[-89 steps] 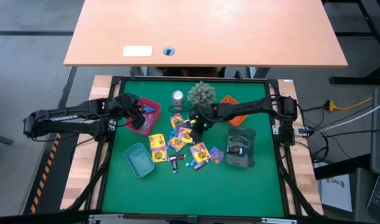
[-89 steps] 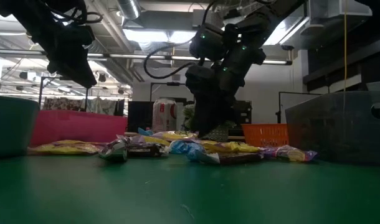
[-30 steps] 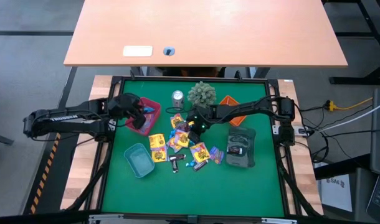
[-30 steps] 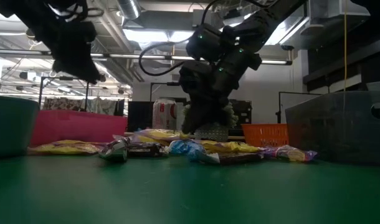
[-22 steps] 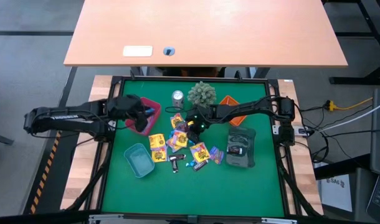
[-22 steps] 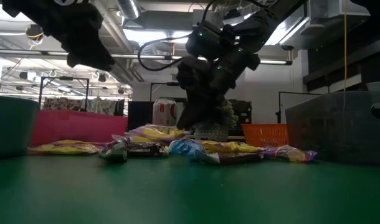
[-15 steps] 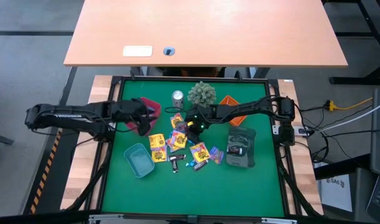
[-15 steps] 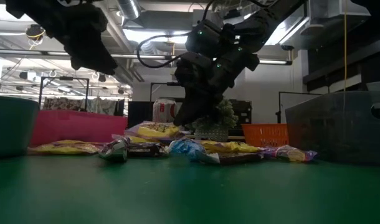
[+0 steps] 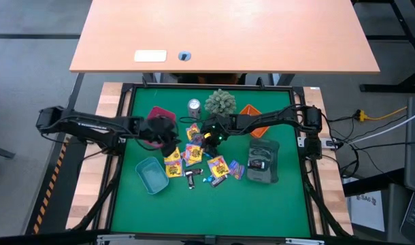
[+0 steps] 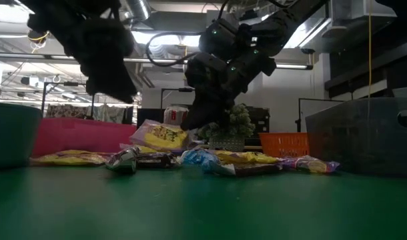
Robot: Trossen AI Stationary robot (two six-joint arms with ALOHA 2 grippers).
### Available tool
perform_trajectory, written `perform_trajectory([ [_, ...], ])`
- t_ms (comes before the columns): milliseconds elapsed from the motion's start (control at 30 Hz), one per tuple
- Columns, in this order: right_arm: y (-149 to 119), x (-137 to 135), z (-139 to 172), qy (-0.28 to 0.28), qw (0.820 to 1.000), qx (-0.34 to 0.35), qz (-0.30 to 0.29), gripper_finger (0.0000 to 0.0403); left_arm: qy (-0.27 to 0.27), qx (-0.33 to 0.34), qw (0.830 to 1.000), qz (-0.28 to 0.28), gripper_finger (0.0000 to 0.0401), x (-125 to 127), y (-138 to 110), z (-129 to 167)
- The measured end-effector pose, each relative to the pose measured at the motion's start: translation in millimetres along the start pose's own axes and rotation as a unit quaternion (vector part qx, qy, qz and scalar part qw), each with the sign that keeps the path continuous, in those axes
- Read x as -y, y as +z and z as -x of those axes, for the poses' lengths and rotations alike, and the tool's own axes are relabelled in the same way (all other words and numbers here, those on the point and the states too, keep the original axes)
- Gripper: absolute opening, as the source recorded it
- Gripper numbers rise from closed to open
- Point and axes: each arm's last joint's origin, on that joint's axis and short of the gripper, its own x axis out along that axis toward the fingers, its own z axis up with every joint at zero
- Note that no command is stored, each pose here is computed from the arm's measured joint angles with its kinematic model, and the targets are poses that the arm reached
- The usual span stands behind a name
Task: Sort candy
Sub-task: Put the yellow candy into the blue transparent bin
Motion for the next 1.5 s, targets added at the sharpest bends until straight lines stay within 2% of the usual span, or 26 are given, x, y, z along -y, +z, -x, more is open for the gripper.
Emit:
perform_trajectory([
  [167,0.1,-0.1,0.1,0.000,1.000,0.000,0.002,0.0000,-0.002,-0.024,0.999,0.024,0.0155,1.4,-3.3,-15.1],
  [400,0.1,-0.1,0.1,0.000,1.000,0.000,0.012,0.0000,-0.027,-0.044,0.998,0.029,0.0155,4.9,-5.6,-32.4],
  [600,1.2,-0.3,0.1,0.002,1.000,0.006,0.016,0.0000,-0.026,-0.052,0.998,0.039,0.0155,5.4,-8.0,-42.3],
  [1167,5.3,-1.7,0.4,0.007,0.999,0.026,0.024,0.0000,-0.054,-0.042,0.997,0.021,0.0155,18.1,-12.3,-52.9],
  [1500,8.2,-2.6,0.6,0.011,0.999,0.041,0.030,0.0000,-0.049,-0.048,0.997,0.020,0.0147,17.5,-14.3,-56.6],
])
